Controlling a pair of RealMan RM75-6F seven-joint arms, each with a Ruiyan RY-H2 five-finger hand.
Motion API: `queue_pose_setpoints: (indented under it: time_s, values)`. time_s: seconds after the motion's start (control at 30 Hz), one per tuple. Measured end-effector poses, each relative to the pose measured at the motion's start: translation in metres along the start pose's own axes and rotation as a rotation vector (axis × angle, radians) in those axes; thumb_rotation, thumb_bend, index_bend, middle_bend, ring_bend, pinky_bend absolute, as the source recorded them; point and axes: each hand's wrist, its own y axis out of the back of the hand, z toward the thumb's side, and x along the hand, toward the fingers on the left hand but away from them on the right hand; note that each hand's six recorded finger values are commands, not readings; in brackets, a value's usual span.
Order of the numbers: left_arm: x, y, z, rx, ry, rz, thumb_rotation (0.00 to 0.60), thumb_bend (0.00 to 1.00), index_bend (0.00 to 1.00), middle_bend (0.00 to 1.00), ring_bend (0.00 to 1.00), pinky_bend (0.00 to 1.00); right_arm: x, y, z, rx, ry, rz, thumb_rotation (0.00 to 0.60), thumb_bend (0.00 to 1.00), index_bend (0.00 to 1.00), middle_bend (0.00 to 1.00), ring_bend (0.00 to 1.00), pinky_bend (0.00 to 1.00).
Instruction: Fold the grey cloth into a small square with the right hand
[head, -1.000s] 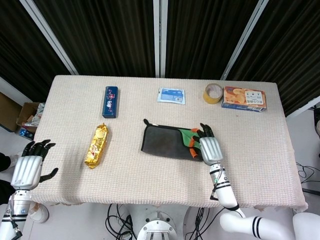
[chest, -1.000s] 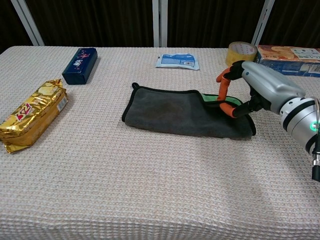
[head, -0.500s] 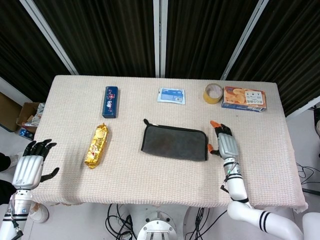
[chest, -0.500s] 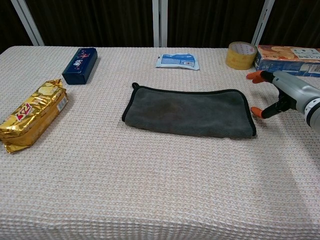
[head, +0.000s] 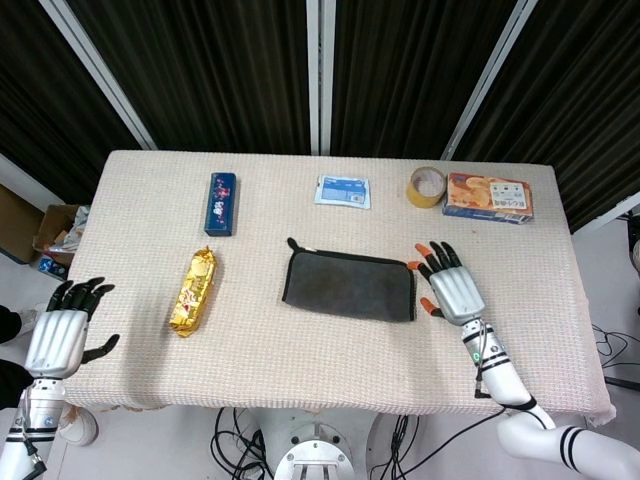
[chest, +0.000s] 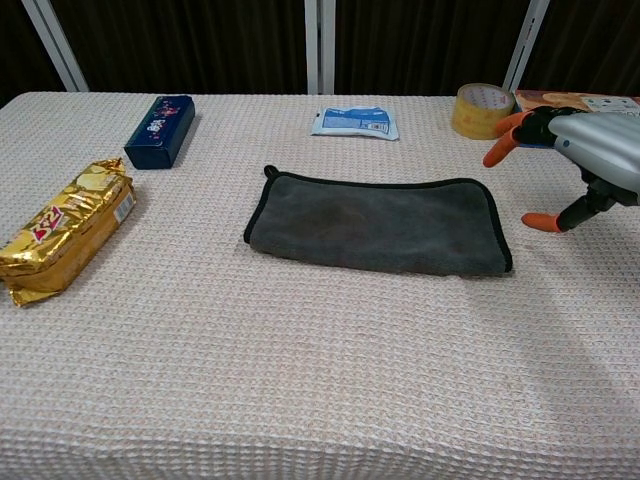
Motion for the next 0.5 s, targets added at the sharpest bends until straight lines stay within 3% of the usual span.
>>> queue_pose_setpoints:
  time_s: [0.2,0.5]
  values:
    - [-0.001,0.003,0.000,-0.001,0.005,-0.002,0.600,0.17,0.23,0.14,0.17,0.12,-0.005,-0.015,-0.010,0.101,0.068,0.018,0.600,0.15,0.33,0.12,0.00,0.00]
    - [-0.001,0.002,0.001,-0.010,0.004,-0.007,0.600,0.17,0.23,0.14,0.17,0.12,-0.016,-0.032,-0.003,0.135,0.132,0.014,0.600,0.15,0.33,0.13,0.00,0.00]
